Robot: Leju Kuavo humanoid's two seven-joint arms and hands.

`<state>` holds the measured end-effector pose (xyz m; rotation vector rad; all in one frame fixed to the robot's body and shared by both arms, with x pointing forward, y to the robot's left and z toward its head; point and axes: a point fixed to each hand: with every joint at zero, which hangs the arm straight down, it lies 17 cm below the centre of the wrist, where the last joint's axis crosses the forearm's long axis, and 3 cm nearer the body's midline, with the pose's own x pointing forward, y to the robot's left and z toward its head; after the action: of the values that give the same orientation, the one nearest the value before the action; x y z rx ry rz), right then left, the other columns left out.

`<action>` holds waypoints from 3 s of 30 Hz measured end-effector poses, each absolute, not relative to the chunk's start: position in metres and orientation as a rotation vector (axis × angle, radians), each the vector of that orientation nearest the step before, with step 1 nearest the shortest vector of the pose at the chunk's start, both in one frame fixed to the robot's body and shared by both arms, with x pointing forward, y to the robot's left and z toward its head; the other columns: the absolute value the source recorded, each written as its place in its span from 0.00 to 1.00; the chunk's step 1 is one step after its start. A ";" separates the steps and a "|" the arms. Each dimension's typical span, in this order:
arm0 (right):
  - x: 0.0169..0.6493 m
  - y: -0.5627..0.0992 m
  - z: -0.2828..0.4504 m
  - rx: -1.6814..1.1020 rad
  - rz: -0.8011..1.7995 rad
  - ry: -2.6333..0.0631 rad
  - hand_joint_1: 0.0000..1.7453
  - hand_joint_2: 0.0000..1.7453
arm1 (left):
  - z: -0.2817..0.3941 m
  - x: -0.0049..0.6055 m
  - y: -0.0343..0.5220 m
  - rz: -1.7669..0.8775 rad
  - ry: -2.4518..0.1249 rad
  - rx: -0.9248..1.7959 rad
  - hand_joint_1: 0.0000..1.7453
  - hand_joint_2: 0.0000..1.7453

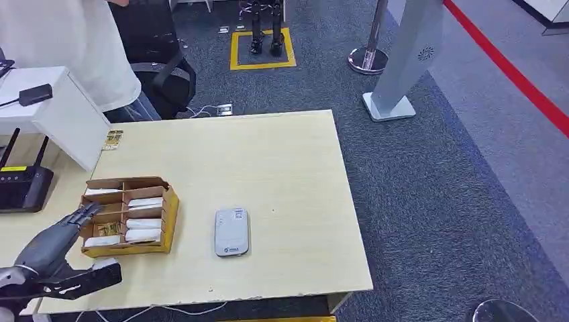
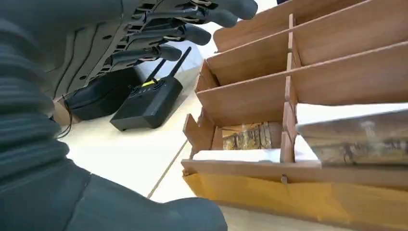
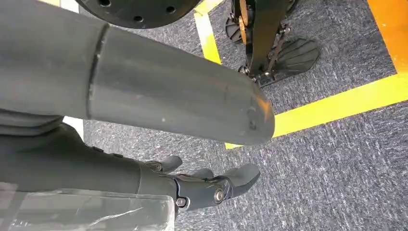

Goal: Pass the card to the sensor for recognition and then transmit it.

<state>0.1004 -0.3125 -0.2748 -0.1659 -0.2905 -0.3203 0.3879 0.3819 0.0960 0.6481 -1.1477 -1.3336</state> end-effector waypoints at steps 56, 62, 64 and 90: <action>0.102 -0.310 -0.275 -0.161 -0.283 -0.288 0.00 0.00 | 0.102 0.392 0.334 -1.480 -1.179 0.489 0.00 1.00; 0.102 -0.310 -0.275 -0.161 -0.283 -0.288 0.00 0.00 | 0.102 0.388 0.334 -1.491 -1.177 0.487 0.00 1.00; 0.103 -0.310 -0.275 -0.161 -0.283 -0.289 0.00 0.00 | 0.102 0.387 0.333 -1.491 -1.178 0.484 0.00 1.00; 0.104 -0.310 -0.274 -0.161 -0.280 -0.292 0.00 0.00 | 0.104 0.418 0.324 -1.445 -1.201 0.509 0.00 1.00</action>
<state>0.1041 -0.3102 -0.2745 -0.1609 -0.2918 -0.2800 0.4182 0.3240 0.1037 0.5092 -1.2011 -1.4452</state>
